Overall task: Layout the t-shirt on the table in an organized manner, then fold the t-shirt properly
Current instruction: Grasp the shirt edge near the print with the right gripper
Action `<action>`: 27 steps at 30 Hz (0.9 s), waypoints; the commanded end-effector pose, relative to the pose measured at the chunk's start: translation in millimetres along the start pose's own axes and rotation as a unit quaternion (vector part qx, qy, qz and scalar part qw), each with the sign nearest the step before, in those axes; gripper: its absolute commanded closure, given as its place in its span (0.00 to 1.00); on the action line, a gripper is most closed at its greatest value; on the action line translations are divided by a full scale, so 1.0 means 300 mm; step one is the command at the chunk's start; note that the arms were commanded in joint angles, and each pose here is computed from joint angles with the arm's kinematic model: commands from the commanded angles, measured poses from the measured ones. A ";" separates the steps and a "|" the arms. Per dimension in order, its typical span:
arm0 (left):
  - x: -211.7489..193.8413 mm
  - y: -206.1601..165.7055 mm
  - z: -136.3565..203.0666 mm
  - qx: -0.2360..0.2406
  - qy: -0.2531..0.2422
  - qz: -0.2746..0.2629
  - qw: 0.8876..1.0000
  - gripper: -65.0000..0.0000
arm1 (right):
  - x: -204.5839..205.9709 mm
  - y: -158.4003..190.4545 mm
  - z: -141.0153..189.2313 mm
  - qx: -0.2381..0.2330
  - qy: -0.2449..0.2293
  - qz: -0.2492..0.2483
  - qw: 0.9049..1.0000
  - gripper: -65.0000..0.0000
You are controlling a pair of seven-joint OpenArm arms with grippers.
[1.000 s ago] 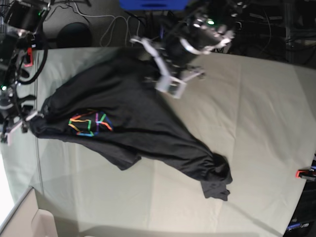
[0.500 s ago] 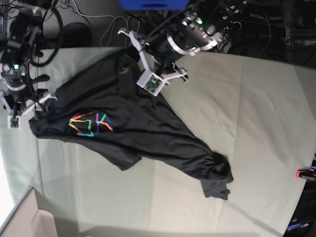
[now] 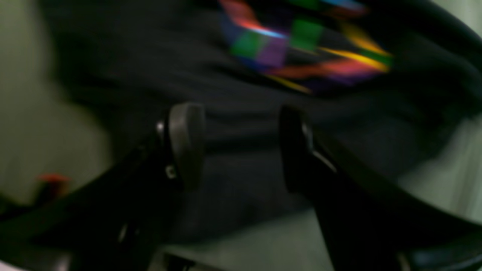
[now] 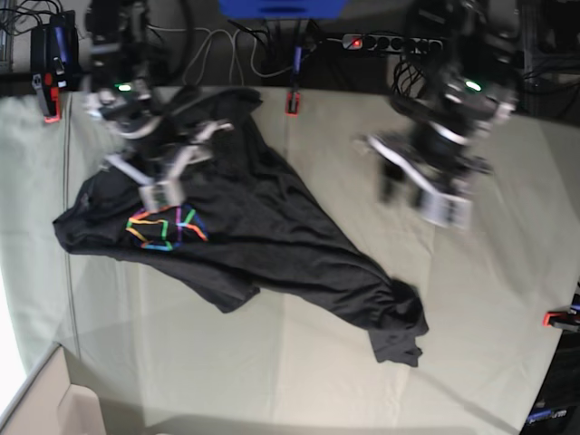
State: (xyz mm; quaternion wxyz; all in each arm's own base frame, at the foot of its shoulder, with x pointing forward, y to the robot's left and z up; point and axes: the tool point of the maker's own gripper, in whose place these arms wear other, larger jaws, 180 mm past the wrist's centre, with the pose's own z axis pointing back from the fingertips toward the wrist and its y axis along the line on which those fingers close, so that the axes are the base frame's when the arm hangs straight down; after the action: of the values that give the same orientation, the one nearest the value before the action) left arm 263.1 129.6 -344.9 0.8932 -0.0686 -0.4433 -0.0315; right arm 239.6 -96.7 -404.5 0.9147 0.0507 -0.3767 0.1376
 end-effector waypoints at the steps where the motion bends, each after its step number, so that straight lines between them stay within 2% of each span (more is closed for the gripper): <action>1: 0.045 0.064 0.014 0.025 -0.023 0.010 0.999 0.57 | 0.049 0.041 0.002 0.017 -0.025 0.009 1.000 0.51; 4: 0.034 0.242 0.031 0.097 -0.026 0.045 0.994 0.57 | 0.040 0.179 -0.031 0.069 -0.018 0.028 0.997 0.51; 7: 0.005 0.381 0.041 0.149 -0.019 0.072 0.986 0.57 | 0.024 0.266 -0.095 0.102 0.000 0.040 0.994 0.51; 9: -0.026 0.447 0.048 0.173 -0.010 0.086 0.981 0.51 | 0.013 0.285 -0.131 0.107 0.011 0.032 0.994 0.51; 12: -0.076 0.519 0.067 0.201 0.005 0.102 0.974 0.37 | 0.009 0.255 -0.170 0.081 0.021 0.011 0.996 0.51; 15: -0.108 0.549 0.072 0.211 0.016 0.109 0.971 0.29 | 0.032 0.233 -0.185 0.067 0.017 0.004 0.998 0.51; 23: -0.133 0.552 0.060 0.211 0.026 0.113 0.971 0.29 | -0.024 0.238 -0.197 0.069 0.039 0.003 0.997 0.53; 25: -0.133 0.550 0.058 0.210 0.026 0.114 0.971 0.29 | -0.041 0.245 -0.193 0.071 0.044 0.002 0.996 0.60; 27: -0.112 0.548 0.049 0.208 0.018 0.115 0.971 0.29 | -0.069 0.252 -0.181 0.073 0.052 0.000 0.996 0.73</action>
State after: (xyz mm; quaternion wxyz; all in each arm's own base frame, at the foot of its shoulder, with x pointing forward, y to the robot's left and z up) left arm 241.3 290.0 -391.1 0.9026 0.0637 -0.3906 0.1693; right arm 235.6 -21.7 -465.9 0.9316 0.1040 -0.3038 0.1701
